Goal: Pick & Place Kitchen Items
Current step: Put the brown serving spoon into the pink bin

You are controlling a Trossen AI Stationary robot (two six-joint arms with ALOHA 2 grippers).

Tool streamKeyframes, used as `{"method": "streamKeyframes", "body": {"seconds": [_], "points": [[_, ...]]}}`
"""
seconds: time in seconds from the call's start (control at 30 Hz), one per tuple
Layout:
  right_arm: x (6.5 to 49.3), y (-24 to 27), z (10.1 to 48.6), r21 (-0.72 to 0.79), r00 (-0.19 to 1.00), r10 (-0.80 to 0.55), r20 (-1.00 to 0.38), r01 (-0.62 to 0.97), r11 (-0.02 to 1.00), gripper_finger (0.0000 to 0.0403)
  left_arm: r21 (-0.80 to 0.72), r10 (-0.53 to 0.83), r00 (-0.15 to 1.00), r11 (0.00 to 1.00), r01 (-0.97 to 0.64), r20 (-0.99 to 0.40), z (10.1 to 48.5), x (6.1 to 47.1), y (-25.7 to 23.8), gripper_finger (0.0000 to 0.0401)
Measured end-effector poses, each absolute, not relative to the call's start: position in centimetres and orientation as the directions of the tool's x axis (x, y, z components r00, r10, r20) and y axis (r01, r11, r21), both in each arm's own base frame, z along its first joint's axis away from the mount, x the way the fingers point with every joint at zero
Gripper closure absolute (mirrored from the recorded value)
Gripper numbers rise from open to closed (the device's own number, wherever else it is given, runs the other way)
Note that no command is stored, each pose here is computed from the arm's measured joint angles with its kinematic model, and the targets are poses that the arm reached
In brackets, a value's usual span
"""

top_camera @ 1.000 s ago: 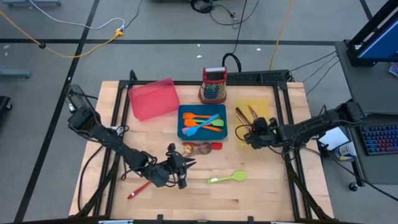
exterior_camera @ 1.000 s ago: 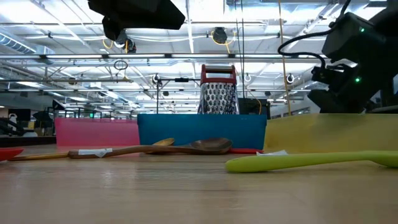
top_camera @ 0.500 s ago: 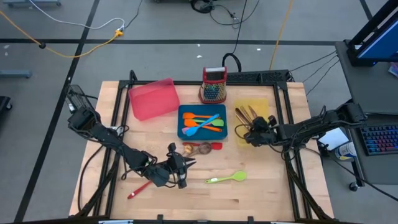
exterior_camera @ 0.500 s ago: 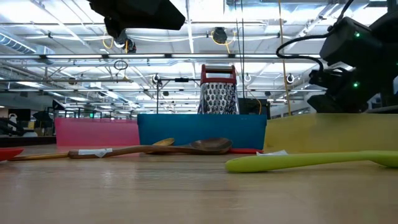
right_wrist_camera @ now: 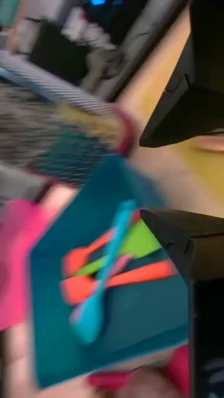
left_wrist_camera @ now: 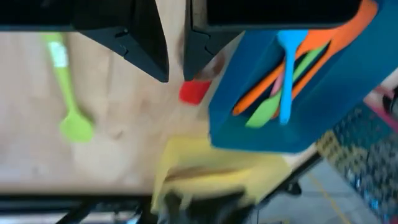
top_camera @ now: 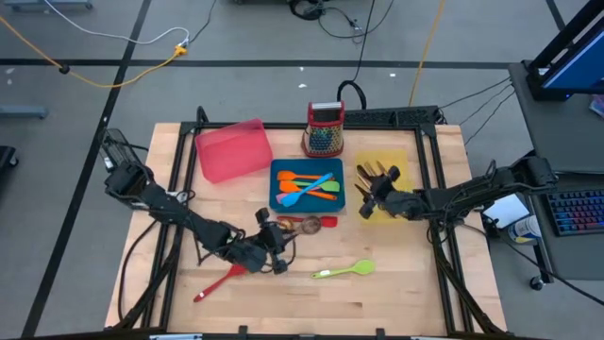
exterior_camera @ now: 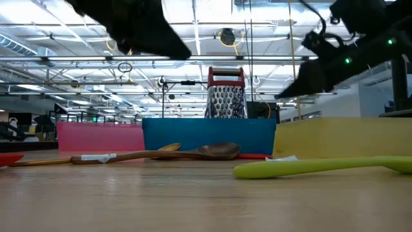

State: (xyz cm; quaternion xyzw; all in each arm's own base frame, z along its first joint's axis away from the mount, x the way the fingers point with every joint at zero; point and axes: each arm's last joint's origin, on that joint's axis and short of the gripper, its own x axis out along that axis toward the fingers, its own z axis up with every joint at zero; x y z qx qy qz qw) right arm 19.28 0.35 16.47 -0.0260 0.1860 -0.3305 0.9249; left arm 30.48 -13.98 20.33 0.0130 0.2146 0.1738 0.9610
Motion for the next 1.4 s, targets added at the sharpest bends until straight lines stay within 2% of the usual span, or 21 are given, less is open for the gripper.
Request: {"method": "streamKeyframes", "body": {"seconds": [0.17,0.37,0.53,0.7,0.83,1.03,1.4], "points": [[20.0,0.6,17.9,-0.135,0.786,-0.578,-0.217,0.563,0.816,0.0227,0.110,0.354,0.790,0.931,-0.348,-0.500,19.5,30.8,-12.0,0.0314],[20.3,1.2,17.9,-0.051,0.898,-0.360,-0.255,0.359,0.932,0.0235,0.120,0.344,0.720,0.931,-0.344,-0.603,18.6,30.9,-9.9,0.0264],[20.4,1.8,17.8,0.048,0.947,-0.163,-0.276,0.183,0.982,0.0242,0.117,0.331,0.641,0.928,-0.353,-0.693,17.9,30.4,-8.9,0.0263],[20.5,2.2,17.8,0.154,0.958,-0.003,-0.286,0.049,0.987,0.0243,0.089,0.276,0.588,0.941,-0.327,-0.760,17.4,29.8,-9.0,0.0278],[20.4,2.4,17.7,0.162,0.957,0.025,-0.289,0.023,0.986,0.0243,0.040,0.198,0.587,0.962,-0.271,-0.785,17.3,29.6,-9.8,0.0289],[20.0,3.2,17.1,0.174,0.950,0.062,-0.307,-0.008,0.985,0.0243,0.022,0.164,0.611,0.972,-0.232,-0.774,17.4,29.3,-11.1,0.0299],[19.0,3.5,16.0,0.188,0.960,0.089,-0.265,-0.039,0.981,0.0243,0.041,0.225,0.671,0.960,-0.279,-0.707,14.9,29.1,-11.5,0.0299]]}}
